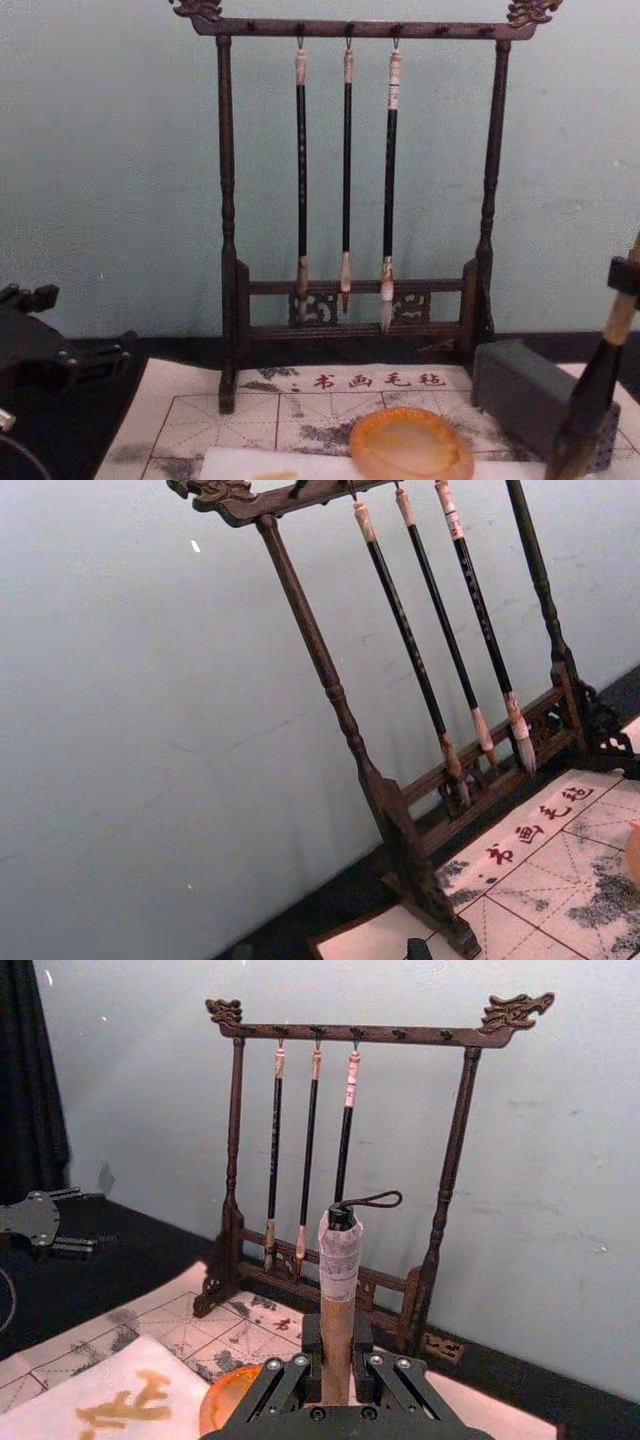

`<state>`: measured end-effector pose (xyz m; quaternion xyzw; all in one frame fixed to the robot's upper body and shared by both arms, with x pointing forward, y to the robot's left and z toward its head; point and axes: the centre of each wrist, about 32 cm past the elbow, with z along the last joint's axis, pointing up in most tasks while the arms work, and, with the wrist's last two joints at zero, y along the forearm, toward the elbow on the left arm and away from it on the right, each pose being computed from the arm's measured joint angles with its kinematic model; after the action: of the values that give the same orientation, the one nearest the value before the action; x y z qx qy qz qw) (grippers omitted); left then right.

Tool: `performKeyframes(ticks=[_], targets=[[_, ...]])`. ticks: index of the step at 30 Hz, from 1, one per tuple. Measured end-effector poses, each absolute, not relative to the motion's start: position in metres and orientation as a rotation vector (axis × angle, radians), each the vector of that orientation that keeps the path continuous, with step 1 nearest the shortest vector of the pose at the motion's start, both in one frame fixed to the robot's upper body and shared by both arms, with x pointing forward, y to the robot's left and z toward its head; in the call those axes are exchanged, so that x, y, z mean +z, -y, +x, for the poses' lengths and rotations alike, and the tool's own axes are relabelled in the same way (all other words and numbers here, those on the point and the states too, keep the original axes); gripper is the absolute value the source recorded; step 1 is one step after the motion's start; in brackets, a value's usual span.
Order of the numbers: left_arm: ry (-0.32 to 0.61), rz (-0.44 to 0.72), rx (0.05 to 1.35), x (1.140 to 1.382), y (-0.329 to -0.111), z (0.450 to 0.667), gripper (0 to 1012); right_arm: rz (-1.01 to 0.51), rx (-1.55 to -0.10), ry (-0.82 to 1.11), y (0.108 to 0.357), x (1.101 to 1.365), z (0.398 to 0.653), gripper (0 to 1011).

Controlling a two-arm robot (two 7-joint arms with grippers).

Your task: Pick up the brush from the inkstone, write on the paper, then place the brush back to its original position.

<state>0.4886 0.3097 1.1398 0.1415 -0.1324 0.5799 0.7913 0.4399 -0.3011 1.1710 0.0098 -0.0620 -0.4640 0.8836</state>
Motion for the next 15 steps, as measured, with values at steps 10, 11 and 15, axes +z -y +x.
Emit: performKeyframes(ticks=[10, 11, 15], targets=[[0.285, 0.305, 1.248, 1.1397, -0.3097, 0.4886, 1001, 0.018, -0.969, 0.137, 0.3028, 1.1708, 0.4387, 198], [0.285, 0.304, 1.248, 1.1398, -0.3097, 0.4886, 1001, 0.018, -0.970, 0.138, 0.3030, 1.1708, 0.4386, 198], [0.285, 0.304, 1.248, 1.1398, -0.3097, 0.4886, 1001, 0.016, -0.967, 0.139, 0.3032, 1.1711, 0.4382, 198]])
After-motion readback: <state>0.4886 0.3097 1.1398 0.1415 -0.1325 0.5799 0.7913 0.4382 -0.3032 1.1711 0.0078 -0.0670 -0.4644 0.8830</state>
